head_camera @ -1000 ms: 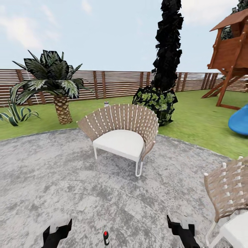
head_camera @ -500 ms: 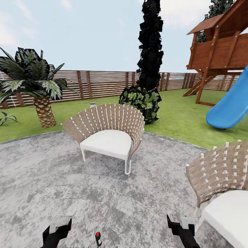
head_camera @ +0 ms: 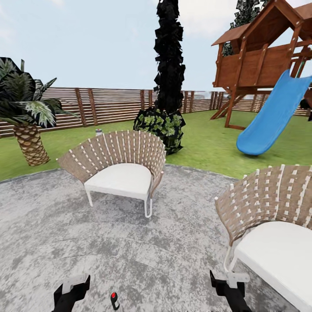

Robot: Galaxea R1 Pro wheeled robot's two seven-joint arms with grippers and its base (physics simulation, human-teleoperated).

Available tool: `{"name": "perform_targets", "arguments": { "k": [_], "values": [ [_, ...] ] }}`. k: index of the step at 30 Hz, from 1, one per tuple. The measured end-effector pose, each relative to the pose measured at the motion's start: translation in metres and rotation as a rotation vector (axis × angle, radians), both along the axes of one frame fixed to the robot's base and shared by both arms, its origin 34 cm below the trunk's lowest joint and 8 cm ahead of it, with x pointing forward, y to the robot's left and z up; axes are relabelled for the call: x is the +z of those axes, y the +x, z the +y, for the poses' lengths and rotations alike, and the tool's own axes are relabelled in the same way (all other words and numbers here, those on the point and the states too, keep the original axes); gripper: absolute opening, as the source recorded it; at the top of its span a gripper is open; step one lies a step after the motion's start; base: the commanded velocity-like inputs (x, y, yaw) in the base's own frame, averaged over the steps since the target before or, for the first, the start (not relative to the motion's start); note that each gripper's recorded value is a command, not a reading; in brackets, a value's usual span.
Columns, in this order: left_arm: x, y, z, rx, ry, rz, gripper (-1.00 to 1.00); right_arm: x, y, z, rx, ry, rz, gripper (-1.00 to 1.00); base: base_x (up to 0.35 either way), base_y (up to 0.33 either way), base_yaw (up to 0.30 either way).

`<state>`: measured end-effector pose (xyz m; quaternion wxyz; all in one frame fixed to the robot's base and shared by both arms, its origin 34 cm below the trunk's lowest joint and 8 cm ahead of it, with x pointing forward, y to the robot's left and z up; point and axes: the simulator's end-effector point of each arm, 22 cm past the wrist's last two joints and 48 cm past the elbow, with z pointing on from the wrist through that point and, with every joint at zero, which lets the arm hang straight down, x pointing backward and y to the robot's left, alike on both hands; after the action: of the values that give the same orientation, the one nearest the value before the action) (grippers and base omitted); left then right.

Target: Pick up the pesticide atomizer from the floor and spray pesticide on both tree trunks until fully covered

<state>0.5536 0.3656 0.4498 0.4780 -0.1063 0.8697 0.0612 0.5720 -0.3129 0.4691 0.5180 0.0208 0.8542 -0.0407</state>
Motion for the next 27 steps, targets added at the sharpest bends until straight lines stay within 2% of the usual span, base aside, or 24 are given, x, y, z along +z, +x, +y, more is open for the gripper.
{"name": "perform_targets", "arguments": {
  "k": [27],
  "values": [
    [-0.017, -0.009, 0.001, 0.006, -0.004, 0.039, 1.00, -0.016, -0.007, 0.000, 0.000, 0.001, 0.036, 1.00, -0.015, 0.014, -0.122]
  ]
}}
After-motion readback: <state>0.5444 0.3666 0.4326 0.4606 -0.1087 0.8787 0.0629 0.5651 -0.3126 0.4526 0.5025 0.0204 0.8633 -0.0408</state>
